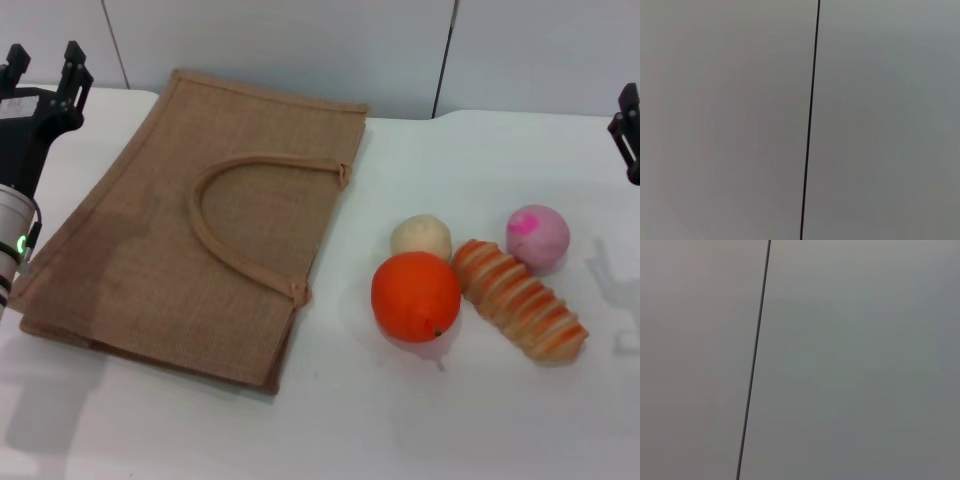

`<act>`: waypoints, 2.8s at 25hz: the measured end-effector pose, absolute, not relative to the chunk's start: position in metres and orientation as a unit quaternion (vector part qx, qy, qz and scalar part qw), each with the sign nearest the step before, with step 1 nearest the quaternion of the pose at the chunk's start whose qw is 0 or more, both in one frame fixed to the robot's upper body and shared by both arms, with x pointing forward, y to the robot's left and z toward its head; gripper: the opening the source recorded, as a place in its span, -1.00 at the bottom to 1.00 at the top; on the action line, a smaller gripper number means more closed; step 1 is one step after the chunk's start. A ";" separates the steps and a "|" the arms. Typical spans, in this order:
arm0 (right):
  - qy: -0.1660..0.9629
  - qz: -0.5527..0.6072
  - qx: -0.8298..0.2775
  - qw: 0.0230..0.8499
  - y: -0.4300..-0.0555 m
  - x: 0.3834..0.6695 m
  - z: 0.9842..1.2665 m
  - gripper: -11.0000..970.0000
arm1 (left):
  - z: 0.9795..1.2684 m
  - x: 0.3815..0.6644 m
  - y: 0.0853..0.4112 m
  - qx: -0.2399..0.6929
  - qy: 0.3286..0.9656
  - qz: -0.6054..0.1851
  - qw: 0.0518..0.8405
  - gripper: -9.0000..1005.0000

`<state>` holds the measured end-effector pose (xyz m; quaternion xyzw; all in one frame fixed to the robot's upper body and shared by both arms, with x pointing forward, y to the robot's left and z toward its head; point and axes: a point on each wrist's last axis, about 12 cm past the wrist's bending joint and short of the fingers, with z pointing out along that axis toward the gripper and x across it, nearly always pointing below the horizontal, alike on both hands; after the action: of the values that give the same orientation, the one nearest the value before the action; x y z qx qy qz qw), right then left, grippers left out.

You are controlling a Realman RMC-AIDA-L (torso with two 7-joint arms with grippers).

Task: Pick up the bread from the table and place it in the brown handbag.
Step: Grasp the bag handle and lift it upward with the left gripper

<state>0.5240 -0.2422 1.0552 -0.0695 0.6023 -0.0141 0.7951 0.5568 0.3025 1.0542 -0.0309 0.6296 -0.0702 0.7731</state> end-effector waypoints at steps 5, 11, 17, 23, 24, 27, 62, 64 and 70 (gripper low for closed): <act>0.606 -0.014 -0.070 0.792 -0.242 0.524 1.054 0.82 | 1.054 0.559 0.304 -0.048 0.633 -0.110 0.764 0.33; 0.607 -0.015 -0.070 0.791 -0.243 0.525 1.054 0.82 | 1.057 0.560 0.313 -0.060 0.636 -0.171 0.750 0.33; 0.609 -0.016 -0.070 0.790 -0.243 0.525 1.053 0.82 | 1.062 0.563 0.329 -0.067 0.653 -0.248 0.712 0.33; 0.615 -0.015 -0.072 0.785 -0.243 0.525 1.052 0.82 | 1.084 0.582 0.351 -0.059 0.720 -0.329 0.608 0.33; 0.615 -0.015 -0.073 0.785 -0.243 0.526 1.052 0.82 | 1.087 0.585 0.352 -0.056 0.737 -0.333 0.586 0.33; 0.614 -0.013 -0.075 0.785 -0.242 0.526 1.052 0.82 | 1.094 0.598 0.352 -0.045 0.786 -0.327 0.522 0.33; 0.614 -0.013 -0.074 0.786 -0.242 0.527 1.053 0.81 | 1.091 0.633 0.304 0.111 0.903 -0.220 0.352 0.33; 0.614 -0.013 -0.074 0.786 -0.242 0.527 1.053 0.81 | 1.090 0.633 0.303 0.110 0.904 -0.216 0.352 0.33; 0.614 -0.013 -0.074 0.786 -0.242 0.527 1.053 0.81 | 1.087 0.638 0.297 0.122 0.908 -0.201 0.348 0.32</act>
<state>0.5272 -0.2419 1.0528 -0.0743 0.6136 -0.0133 0.7860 0.6375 0.2968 1.0873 0.1222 0.9075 -0.2010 0.3480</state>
